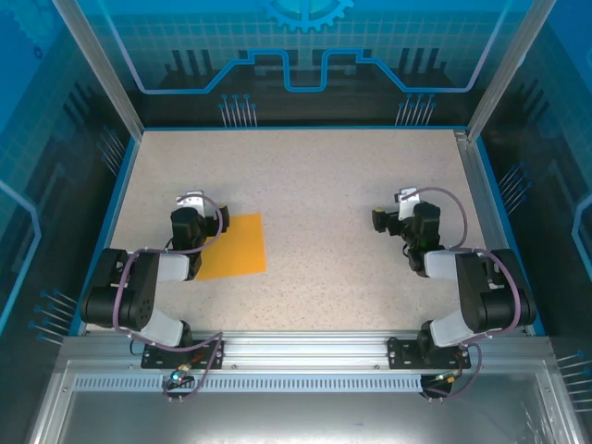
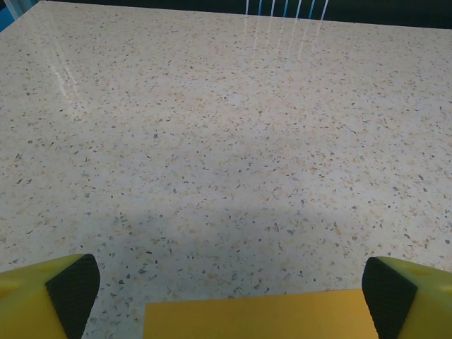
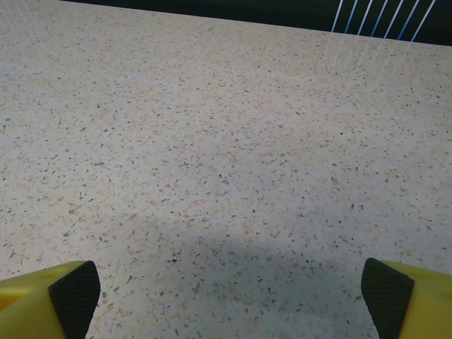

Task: Fold a paper plane with a square sheet of paper (pick it up from the middle)
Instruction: Move the square sheet of paper to the center of the table.

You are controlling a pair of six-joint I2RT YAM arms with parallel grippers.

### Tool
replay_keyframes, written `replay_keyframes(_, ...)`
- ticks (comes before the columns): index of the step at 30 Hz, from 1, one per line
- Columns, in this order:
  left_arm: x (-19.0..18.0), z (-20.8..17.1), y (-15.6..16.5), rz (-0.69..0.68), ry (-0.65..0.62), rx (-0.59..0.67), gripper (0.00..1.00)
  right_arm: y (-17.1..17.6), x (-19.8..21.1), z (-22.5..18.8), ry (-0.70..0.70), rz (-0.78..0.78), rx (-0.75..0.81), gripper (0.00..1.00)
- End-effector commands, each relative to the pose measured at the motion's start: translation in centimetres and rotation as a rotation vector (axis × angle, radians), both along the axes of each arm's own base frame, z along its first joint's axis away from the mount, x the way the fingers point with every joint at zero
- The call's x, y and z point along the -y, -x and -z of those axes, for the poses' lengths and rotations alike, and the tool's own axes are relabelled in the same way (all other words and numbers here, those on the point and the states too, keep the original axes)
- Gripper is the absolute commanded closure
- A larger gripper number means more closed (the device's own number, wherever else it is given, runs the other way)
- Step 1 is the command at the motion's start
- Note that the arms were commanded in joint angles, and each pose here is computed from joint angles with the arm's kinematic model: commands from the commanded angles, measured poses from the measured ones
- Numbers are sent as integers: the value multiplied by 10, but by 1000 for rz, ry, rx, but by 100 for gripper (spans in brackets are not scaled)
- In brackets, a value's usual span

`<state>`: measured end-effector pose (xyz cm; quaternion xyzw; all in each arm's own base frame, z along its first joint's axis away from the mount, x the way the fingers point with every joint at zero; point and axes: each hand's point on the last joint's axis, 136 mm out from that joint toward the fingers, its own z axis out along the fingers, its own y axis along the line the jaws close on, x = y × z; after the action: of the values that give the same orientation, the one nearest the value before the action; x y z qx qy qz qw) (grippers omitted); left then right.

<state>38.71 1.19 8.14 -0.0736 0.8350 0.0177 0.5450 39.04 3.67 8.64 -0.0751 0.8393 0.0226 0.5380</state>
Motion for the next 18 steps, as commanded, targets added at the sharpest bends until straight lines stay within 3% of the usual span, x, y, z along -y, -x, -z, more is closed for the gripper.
replay_keyframes(1,1,-10,-7,-5,4,36,1,-7,4,-7,0,-3,24,1)
replay_keyframes(18,1,-10,-7,-4,3,35,1,-7,3,-8,-1,-4,25,1)
